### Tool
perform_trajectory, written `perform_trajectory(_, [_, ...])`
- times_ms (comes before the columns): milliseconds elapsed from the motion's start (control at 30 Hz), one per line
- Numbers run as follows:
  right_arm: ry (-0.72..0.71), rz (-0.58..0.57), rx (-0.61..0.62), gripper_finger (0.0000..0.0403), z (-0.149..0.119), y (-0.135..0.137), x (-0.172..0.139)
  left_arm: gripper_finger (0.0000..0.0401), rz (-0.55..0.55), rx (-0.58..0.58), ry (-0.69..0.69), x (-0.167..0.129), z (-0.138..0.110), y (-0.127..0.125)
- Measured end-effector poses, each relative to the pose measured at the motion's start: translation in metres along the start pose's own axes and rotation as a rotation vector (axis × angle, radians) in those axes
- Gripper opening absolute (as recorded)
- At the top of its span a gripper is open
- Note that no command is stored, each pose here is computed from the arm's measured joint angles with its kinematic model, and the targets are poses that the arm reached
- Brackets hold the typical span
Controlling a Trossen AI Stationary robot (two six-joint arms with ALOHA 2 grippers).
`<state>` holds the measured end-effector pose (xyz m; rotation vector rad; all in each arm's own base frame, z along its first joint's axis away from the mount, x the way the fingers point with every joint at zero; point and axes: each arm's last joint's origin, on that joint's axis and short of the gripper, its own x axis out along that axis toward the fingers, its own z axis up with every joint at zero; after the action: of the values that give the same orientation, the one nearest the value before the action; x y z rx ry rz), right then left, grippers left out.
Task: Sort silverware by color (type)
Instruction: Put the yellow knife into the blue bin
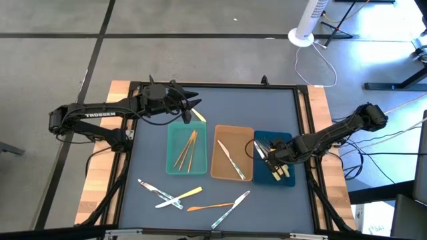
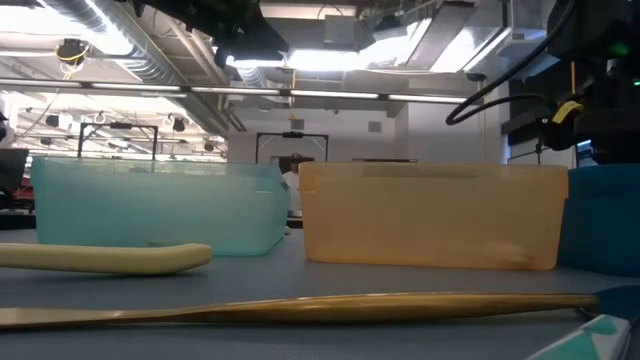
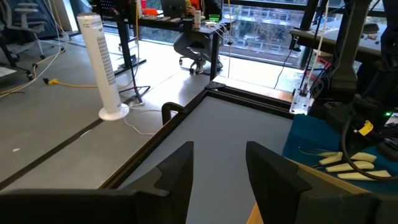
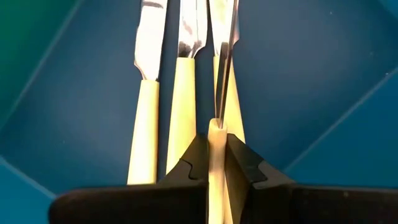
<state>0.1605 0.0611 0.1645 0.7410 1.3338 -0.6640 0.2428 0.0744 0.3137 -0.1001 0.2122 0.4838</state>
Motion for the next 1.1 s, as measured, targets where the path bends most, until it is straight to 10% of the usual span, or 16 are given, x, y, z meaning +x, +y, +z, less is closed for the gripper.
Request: perform_trajectory(1100, [-0.034,-0.011,-0.002,0.0105,0.0010,-0.0004,0.0000,0.0141,0.000,0.000,0.000,0.0000,0.0000,0.0000])
